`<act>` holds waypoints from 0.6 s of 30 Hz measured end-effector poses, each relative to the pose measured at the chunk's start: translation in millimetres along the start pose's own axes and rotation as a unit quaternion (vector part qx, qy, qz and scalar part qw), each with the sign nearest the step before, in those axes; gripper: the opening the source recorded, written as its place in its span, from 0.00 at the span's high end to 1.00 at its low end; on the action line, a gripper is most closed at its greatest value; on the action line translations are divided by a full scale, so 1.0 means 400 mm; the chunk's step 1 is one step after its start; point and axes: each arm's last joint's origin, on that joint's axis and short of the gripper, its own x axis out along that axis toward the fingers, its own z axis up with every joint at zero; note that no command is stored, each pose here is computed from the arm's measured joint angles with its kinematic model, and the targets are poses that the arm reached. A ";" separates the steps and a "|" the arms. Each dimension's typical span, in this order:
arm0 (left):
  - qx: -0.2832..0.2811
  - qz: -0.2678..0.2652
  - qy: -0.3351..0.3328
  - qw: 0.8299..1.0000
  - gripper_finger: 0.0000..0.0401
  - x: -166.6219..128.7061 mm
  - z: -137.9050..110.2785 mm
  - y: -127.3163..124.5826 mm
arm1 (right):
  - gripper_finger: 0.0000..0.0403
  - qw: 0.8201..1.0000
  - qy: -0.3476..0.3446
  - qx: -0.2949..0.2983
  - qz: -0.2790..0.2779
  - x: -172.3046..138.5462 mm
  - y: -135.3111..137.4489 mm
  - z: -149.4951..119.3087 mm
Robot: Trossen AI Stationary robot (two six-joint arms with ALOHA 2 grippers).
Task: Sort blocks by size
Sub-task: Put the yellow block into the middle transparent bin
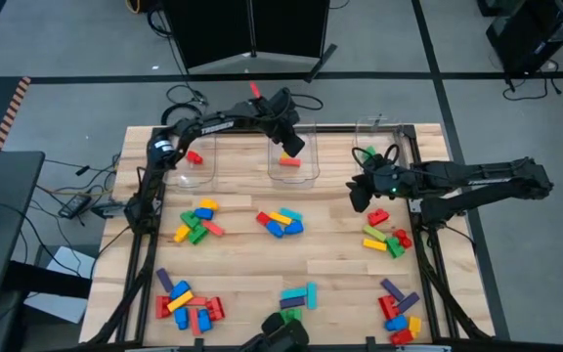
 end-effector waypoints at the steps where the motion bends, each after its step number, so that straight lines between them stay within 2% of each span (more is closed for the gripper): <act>1: -0.001 0.003 0.005 1.000 0.71 0.002 -0.003 0.001 | 0.62 1.000 0.000 0.000 0.000 0.000 0.000 0.000; 14: 0.007 0.018 -0.004 1.000 0.71 0.010 -0.001 0.000 | 0.62 1.000 -0.002 0.001 0.002 0.000 0.001 0.001; 18: -0.020 0.017 -0.012 1.000 0.71 0.010 0.003 -0.001 | 0.62 1.000 -0.003 0.002 0.002 0.000 0.001 0.001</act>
